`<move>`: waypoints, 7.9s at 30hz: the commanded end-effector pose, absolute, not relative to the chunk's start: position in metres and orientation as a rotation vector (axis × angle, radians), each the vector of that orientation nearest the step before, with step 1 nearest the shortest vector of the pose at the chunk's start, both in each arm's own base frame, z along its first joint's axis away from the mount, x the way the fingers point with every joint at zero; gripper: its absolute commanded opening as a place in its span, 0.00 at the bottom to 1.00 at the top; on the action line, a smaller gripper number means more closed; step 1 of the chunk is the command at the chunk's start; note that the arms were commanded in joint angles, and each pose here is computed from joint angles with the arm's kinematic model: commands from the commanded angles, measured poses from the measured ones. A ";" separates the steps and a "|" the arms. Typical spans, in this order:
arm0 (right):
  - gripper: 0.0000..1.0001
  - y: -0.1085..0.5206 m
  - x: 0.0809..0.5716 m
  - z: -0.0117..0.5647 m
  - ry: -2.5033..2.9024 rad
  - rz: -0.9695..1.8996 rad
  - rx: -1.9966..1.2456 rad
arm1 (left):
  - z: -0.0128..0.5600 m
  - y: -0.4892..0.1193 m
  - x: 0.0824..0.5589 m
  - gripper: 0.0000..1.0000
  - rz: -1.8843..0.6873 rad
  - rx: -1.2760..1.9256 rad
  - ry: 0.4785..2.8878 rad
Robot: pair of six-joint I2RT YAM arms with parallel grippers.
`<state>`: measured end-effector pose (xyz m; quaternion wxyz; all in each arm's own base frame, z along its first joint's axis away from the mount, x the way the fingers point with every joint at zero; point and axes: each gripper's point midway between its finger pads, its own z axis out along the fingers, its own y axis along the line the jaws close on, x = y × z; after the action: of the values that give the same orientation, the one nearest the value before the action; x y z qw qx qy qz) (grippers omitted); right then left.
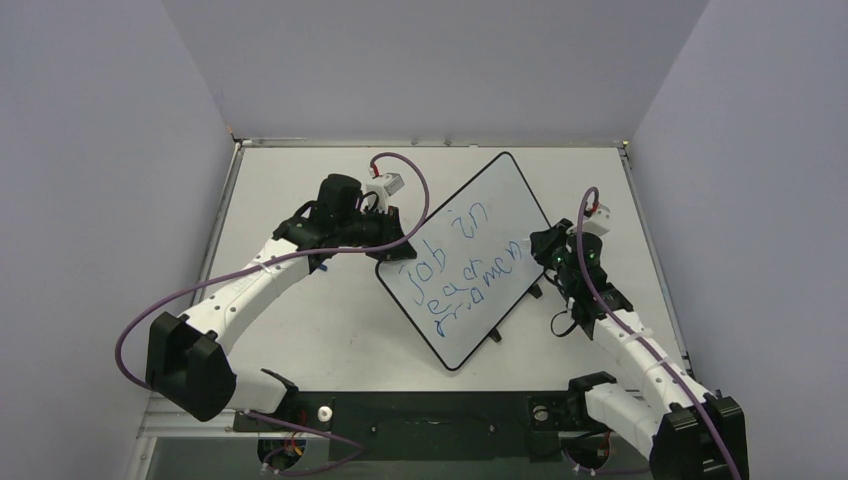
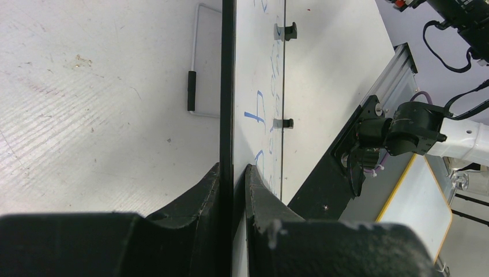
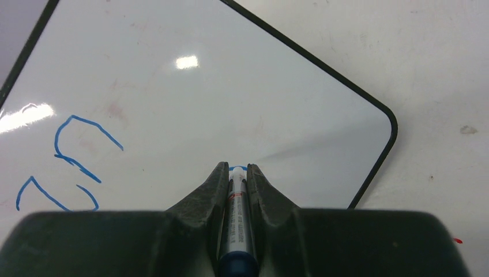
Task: Write a sentence on the whiteboard
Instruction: Write a sentence on the whiteboard, then pick up the pen cap from the center of the board.
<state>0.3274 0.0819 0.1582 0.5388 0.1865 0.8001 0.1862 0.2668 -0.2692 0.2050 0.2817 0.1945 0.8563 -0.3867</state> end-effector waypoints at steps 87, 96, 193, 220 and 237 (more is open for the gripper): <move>0.00 0.061 0.323 0.092 2.061 0.329 0.526 | 0.195 -0.251 0.266 0.00 -0.865 0.585 2.294; 0.00 0.046 0.326 0.091 2.058 0.245 0.576 | 0.194 -0.250 0.266 0.00 -0.862 0.586 2.295; 0.00 0.041 0.334 0.217 1.824 0.289 0.509 | 0.206 -0.226 0.264 0.60 -0.755 0.426 2.268; 0.00 0.043 0.327 0.235 1.792 0.314 0.482 | 0.179 -0.021 0.299 0.59 0.017 -0.927 2.126; 0.00 0.040 0.324 0.235 1.781 0.299 0.483 | 0.092 -0.025 0.318 0.56 0.129 -1.265 2.219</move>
<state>0.3232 0.0418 0.2169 0.5720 0.2134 0.7818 0.1269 0.3032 -0.0213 0.1013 0.2911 -0.4549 0.8396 0.0586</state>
